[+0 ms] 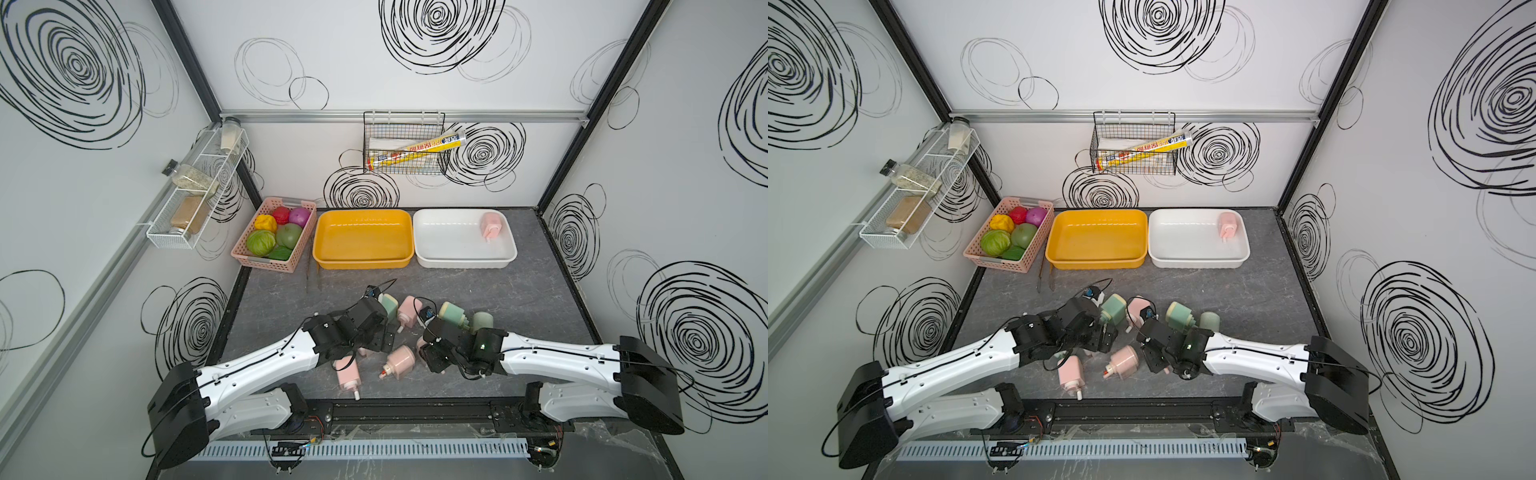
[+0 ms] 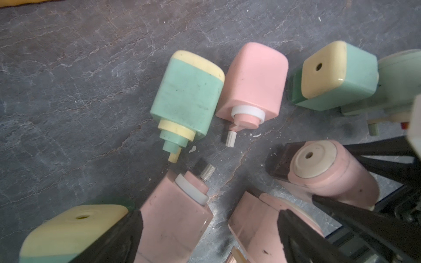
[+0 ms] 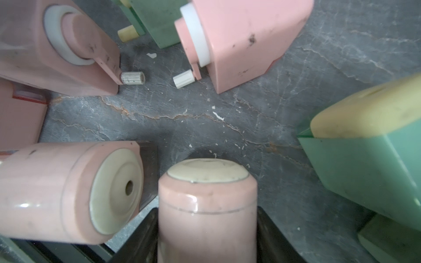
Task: Place the pencil sharpeners by color into the storage box
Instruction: Pick up the pencil sharpener from the center of the board.
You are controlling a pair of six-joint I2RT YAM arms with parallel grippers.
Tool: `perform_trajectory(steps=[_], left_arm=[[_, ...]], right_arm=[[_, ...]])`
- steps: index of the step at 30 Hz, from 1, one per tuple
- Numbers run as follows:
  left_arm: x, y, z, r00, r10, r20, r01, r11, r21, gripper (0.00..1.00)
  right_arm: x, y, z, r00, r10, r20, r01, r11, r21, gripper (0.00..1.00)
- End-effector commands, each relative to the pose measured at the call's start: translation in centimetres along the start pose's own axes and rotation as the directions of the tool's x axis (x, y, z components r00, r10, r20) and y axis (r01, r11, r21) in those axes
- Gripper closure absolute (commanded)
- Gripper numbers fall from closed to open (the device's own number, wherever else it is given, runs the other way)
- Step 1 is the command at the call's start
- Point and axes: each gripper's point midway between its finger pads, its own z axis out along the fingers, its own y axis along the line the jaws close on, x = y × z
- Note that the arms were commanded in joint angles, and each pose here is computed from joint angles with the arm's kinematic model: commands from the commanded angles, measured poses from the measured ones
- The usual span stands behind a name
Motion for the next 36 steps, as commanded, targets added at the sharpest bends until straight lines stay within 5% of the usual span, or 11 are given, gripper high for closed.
perform_trajectory(steps=[1,4,15,23,36], left_arm=[[-1.5,-0.3,-0.2,0.997,-0.05,0.062,0.049,0.998,0.026,0.01],[-2.3,-0.2,-0.3,0.993,-0.074,0.09,0.072,0.997,0.031,0.01],[-5.3,0.6,-1.6,0.962,-0.176,0.207,0.172,0.984,0.038,0.01],[-8.7,-0.2,-2.9,0.921,-0.205,0.331,0.184,0.979,0.093,0.01],[-15.3,-2.6,-2.8,0.854,-0.165,0.493,0.123,0.986,0.116,0.01]], right_arm=[[0.2,0.0,-0.8,0.999,-0.034,0.004,0.034,0.999,-0.013,0.82],[0.3,-0.3,-1.2,0.999,-0.045,-0.003,0.045,0.999,-0.006,1.0],[-2.0,-0.8,-5.5,0.996,-0.088,0.012,0.088,0.996,-0.018,1.0],[-7.9,-3.0,-9.7,0.975,0.007,0.223,0.011,0.997,-0.079,1.0],[-16.6,-12.6,-11.9,0.846,0.148,0.512,-0.17,0.985,-0.003,1.0]])
